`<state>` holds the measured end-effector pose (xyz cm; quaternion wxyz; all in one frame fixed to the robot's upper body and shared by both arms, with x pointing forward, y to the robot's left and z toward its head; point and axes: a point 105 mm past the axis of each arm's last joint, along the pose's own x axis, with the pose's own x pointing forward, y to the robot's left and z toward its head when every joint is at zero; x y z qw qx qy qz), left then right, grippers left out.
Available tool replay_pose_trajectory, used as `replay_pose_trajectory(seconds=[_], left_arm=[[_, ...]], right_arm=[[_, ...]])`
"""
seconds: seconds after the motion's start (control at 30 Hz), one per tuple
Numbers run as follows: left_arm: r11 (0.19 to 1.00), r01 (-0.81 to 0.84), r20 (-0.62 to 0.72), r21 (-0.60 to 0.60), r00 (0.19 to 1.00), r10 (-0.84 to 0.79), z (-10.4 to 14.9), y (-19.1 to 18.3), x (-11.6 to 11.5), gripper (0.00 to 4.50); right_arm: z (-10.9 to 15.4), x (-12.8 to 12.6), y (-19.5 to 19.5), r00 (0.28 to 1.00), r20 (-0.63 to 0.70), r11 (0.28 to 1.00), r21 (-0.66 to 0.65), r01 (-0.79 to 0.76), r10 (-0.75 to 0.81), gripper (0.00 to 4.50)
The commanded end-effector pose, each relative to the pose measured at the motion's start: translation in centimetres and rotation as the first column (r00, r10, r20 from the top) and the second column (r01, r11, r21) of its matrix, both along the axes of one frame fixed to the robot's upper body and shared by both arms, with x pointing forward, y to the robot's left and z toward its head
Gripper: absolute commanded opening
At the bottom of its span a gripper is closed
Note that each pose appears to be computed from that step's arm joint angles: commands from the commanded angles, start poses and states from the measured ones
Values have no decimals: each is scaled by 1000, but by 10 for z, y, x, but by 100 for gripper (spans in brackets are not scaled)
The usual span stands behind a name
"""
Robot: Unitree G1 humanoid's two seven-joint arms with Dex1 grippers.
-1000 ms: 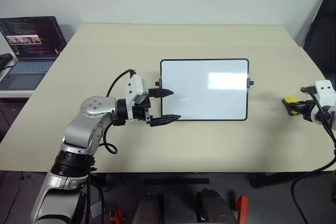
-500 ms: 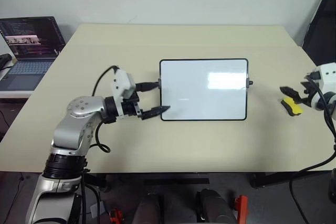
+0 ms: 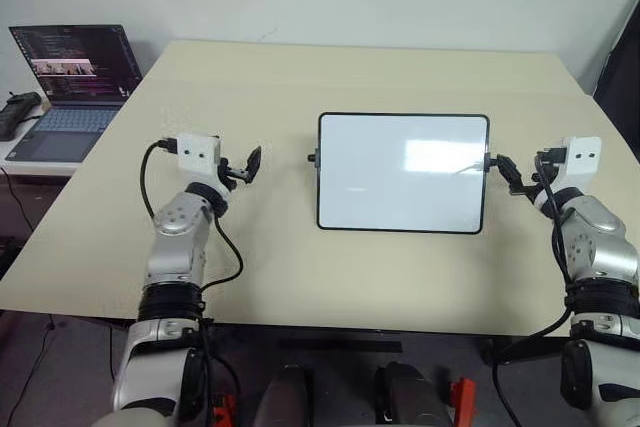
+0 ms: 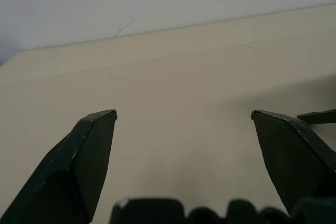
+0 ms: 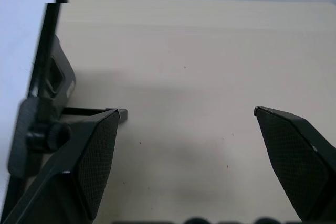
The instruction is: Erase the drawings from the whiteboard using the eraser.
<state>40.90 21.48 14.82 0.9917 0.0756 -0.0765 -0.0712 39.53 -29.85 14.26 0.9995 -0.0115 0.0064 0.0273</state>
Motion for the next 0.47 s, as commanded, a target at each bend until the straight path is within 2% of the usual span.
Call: replay_pose_trajectory(seconds=[0.03, 0.27, 0.47], left_arm=[[998, -68, 46, -7, 997, 68, 3, -1, 6, 450], [999, -50, 20, -10, 999, 50, -8, -3, 14, 450], [1000, -6, 23, -9, 1000, 6, -12, -15, 12, 450]], right_arm=[[6, -2, -7, 998, 55, 999, 2, 42, -42, 449], [-1, 1, 3, 998, 47, 998, 26, 50, -51, 449], [-12, -1, 6, 999, 10, 999, 20, 36, -37, 449]])
